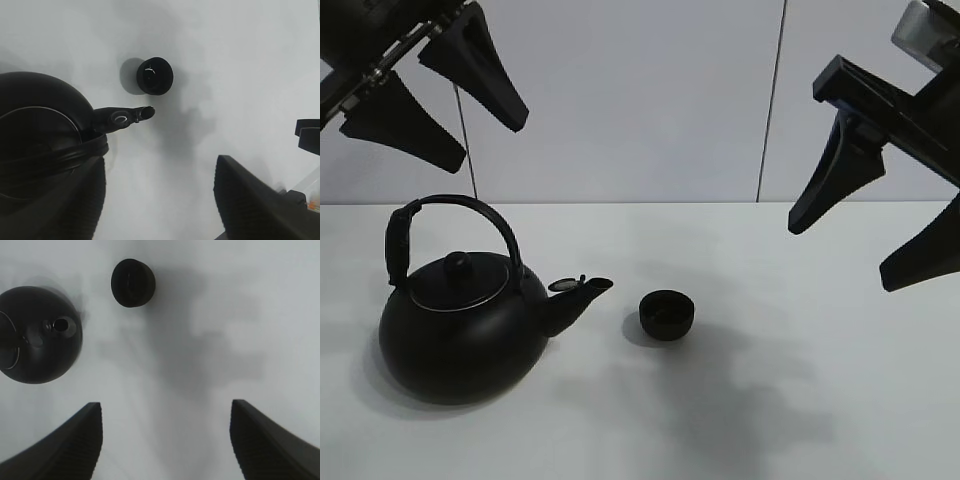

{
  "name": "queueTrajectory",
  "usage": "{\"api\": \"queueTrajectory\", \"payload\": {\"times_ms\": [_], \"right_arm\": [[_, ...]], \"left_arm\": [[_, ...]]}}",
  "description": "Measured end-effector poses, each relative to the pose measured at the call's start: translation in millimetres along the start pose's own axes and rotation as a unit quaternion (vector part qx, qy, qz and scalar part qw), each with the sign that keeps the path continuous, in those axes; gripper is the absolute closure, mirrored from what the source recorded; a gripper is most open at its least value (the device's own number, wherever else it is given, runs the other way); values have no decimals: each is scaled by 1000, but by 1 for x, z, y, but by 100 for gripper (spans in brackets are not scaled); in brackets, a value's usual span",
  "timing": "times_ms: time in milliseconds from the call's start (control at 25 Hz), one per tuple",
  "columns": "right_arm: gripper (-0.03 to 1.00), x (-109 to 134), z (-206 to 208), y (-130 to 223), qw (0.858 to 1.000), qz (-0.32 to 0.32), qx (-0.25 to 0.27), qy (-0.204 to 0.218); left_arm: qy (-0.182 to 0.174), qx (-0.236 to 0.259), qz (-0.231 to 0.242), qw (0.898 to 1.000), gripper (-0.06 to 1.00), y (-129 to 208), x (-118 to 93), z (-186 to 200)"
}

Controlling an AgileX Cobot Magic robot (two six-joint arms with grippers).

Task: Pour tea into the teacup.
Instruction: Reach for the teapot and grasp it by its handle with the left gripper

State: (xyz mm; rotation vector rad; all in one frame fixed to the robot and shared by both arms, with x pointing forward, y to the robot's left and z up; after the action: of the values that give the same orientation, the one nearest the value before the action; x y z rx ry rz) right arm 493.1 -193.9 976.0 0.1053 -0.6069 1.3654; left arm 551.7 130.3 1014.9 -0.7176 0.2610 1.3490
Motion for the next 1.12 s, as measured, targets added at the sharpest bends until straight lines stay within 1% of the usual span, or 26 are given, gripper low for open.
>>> {"api": "queueTrajectory", "payload": {"times_ms": [160,720,920,1120], "right_arm": [[47,0,0,-3,1000,0,-10,-1],[47,0,0,-3,1000,0,-12,-1],[47,0,0,-5,1000,-1,-17,-2],[47,1,0,-5,1000,-2,-19,-3]], "left_arm": [[0,0,0,1000,49,0,0,0],[0,-1,0,1000,49,0,0,0],[-4,-18,0,1000,49,-5,1,0],[-4,-21,0,1000,49,-6,1,0]]}}
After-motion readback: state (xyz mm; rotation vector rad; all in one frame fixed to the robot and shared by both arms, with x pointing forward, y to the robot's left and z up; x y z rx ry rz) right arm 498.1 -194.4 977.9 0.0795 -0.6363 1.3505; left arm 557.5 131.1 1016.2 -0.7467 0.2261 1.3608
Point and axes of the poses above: a point on each arm's last joint axis where the gripper is mounted, z pointing back along that axis away from the gripper, x along the wrist's bending axis when the last joint is at zero, y = z × x, the point moved 5 cm from there along -z, pointing out along that axis toward the gripper, and after that the axes turned 2 degrees about z, right-handed, at the moved point
